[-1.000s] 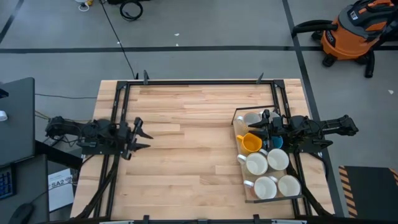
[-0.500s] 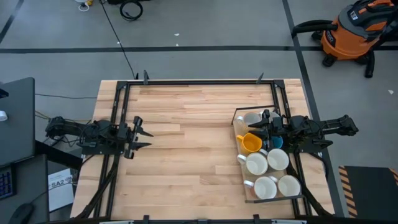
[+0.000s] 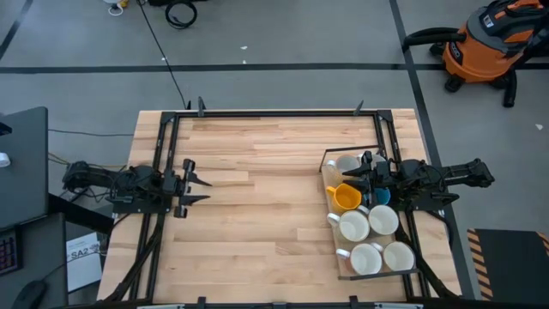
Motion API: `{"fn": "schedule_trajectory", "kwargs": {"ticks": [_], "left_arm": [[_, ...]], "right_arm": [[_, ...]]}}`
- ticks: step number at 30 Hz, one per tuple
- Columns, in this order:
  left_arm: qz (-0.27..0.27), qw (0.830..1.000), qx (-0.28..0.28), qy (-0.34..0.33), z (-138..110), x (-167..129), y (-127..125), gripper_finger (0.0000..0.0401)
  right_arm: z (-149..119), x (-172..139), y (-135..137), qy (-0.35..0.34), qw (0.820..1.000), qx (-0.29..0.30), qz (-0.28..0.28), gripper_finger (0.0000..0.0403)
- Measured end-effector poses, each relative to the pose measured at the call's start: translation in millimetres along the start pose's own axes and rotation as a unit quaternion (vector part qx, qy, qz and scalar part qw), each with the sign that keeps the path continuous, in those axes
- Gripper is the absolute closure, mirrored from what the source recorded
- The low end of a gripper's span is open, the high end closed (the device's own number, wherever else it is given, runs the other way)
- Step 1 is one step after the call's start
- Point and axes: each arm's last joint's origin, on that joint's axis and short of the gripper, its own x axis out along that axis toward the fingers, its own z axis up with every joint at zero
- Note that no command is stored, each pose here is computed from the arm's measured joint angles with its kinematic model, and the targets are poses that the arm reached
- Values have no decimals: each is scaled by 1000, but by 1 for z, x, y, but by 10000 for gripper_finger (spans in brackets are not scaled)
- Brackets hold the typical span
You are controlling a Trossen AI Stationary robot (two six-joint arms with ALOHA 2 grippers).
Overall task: Place coffee mugs
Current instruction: Return to Home Position
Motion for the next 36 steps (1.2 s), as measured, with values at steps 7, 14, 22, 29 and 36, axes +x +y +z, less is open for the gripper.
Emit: {"fn": "schedule_trajectory", "kwargs": {"ticks": [7,14,22,29,36], "left_arm": [[32,999,12,14,-4,0,10,239],[7,1000,0,12,-5,-1,19,239],[2,998,-25,54,-14,-3,23,239],[7,997,-27,68,-17,-3,24,239],[7,997,-30,70,-17,-3,24,239]], "right_arm": [[0,0,0,0,1000,0,0,277],[0,0,0,0,1000,0,0,277],[0,0,0,0,1000,0,0,277],[0,0,0,0,1000,0,0,277],[0,0,0,0,1000,0,0,276]]}}
